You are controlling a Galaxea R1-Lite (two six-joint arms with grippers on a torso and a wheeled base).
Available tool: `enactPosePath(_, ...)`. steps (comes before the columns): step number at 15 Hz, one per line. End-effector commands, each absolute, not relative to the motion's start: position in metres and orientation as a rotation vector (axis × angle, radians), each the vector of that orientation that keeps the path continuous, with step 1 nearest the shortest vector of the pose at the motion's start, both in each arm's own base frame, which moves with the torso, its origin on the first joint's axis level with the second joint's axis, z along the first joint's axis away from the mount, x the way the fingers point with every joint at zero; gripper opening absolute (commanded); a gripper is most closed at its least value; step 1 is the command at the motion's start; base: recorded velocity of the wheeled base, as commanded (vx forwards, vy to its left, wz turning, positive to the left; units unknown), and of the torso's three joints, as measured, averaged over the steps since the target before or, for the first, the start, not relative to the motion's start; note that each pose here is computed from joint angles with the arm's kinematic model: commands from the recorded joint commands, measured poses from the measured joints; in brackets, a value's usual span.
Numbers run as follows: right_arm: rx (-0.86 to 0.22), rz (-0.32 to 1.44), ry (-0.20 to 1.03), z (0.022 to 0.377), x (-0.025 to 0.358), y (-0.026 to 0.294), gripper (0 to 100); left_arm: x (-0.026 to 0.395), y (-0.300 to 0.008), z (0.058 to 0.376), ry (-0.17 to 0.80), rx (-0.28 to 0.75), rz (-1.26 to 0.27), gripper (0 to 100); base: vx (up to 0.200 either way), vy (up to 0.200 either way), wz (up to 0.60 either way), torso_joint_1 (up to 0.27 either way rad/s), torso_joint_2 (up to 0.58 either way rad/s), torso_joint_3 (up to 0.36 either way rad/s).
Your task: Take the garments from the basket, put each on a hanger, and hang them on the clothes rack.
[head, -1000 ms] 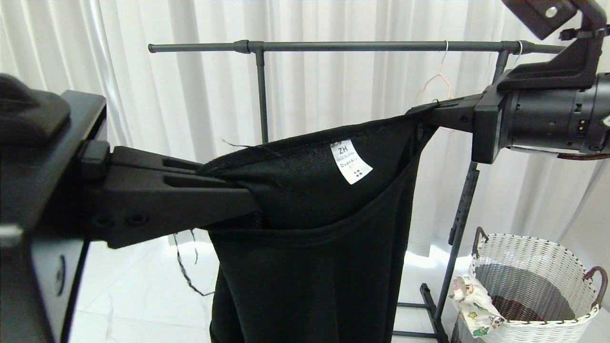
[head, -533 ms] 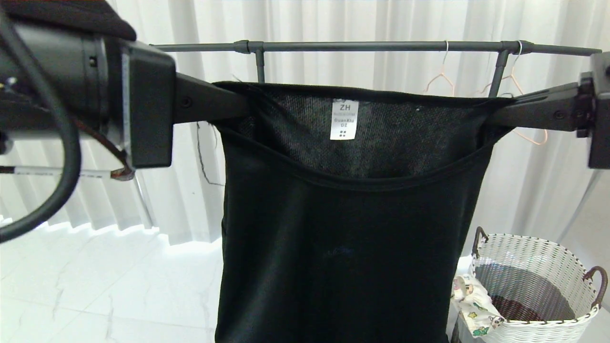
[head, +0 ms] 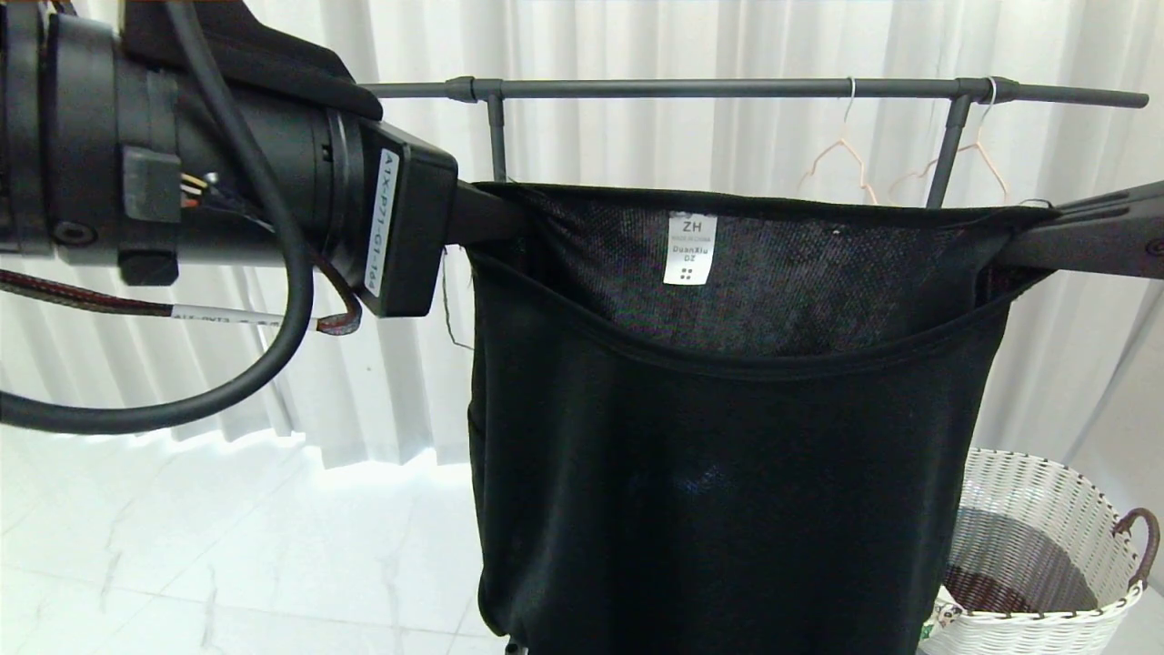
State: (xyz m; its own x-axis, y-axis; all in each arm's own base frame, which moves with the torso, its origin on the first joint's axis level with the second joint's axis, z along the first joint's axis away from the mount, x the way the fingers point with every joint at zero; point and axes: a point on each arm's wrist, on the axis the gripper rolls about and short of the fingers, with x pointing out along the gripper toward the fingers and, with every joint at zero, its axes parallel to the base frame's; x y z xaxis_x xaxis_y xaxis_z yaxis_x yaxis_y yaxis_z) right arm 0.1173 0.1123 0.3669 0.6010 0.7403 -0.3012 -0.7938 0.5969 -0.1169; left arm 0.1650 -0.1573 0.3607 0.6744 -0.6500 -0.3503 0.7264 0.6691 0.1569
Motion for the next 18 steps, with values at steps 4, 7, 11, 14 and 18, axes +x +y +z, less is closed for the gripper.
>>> enactPosePath(4, -0.249, 0.901, 0.238, 0.366, 0.117, 0.113, 0, 0.165, -0.157, 0.361, 0.276, 0.295, -0.787, 0, 0.0, 0.0, 0.0, 0.0, 0.0, 0.0)
enactPosePath(7, -0.253, 0.901, 0.246, 0.363, 0.117, 0.112, 100, 0.165, -0.157, 0.361, 0.274, 0.296, -0.784, 0, 0.0, 0.0, 0.0, 0.0, 0.0, 0.0)
enactPosePath(11, -0.291, 0.913, 0.243, 0.351, 0.102, 0.098, 100, 0.182, -0.141, 0.358, 0.271, 0.369, -0.691, 0, 0.0, 0.0, 0.0, 0.0, 0.0, 0.0)
enactPosePath(14, -0.273, 0.956, 0.218, 0.343, 0.085, 0.084, 100, 0.201, -0.125, 0.348, 0.315, 0.446, -0.502, 0, 0.0, 0.0, 0.0, 0.0, 0.0, 0.0)
enactPosePath(18, -0.269, 0.653, 0.26, 0.334, 0.098, 0.061, 100, 0.195, -0.115, 0.343, 0.337, 0.455, -0.461, 0, 0.0, 0.0, 0.0, 0.0, 0.0, 0.0)
